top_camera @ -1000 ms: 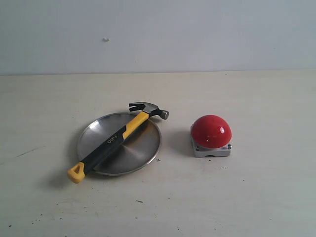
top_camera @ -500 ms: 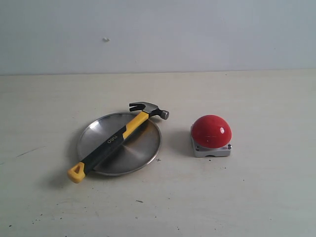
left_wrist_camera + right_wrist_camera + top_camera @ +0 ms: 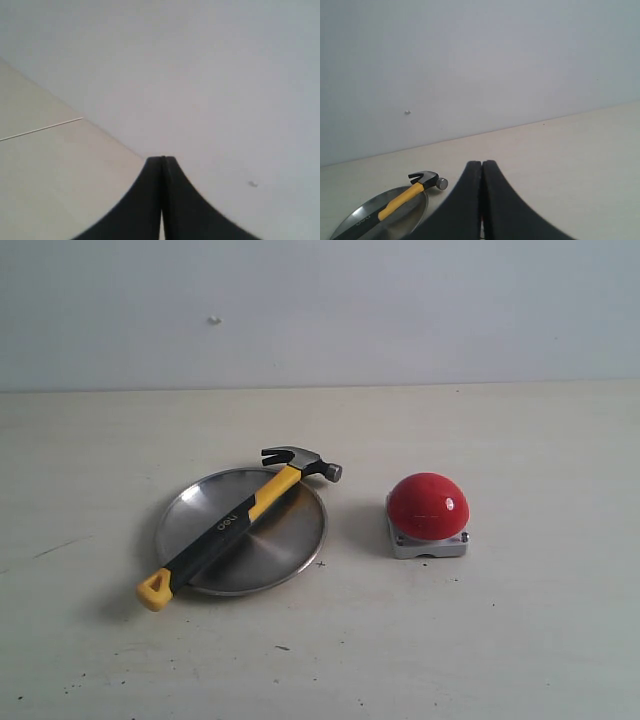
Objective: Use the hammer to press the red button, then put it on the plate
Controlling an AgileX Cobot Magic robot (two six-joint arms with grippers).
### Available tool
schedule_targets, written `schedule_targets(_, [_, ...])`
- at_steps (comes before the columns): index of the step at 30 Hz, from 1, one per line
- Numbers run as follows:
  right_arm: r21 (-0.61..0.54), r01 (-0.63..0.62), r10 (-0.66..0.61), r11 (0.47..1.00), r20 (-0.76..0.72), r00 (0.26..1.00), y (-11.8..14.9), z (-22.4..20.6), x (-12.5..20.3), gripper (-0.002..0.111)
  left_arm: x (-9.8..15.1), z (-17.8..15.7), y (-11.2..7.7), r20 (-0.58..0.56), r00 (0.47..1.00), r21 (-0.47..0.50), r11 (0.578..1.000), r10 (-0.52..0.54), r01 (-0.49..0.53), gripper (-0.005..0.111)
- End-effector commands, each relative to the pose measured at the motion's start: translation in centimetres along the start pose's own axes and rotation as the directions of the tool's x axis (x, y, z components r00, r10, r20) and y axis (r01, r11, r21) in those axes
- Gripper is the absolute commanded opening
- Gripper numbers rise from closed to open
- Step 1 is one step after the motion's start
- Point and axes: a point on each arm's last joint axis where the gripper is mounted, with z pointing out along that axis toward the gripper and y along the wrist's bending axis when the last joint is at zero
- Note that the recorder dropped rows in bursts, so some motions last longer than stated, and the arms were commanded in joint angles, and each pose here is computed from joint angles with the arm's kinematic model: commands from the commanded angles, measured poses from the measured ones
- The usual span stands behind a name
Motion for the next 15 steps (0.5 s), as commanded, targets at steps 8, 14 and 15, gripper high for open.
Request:
schedule_targets(8, [-0.001,0.0,0.0,1.0,-0.001,1.0,-0.03,-0.02,0.14,0.0,2.32,0.1,1.08,-0.127,0.992,-0.04,0.999,-0.006,0.001,0.0])
schedule_targets(14, [-0.001,0.0,0.0,1.0,-0.001,1.0,-0.03,-0.02,0.14,0.0,2.45,0.08,1.15,-0.141,0.99,-0.048,0.999,-0.006,0.0,0.0])
schedule_targets(15, [-0.001,0.0,0.0,1.0,-0.001,1.0,-0.03,-0.02,0.14,0.0,2.45,0.08,1.15,-0.141,0.99,-0.048,0.999,-0.006,0.0,0.0])
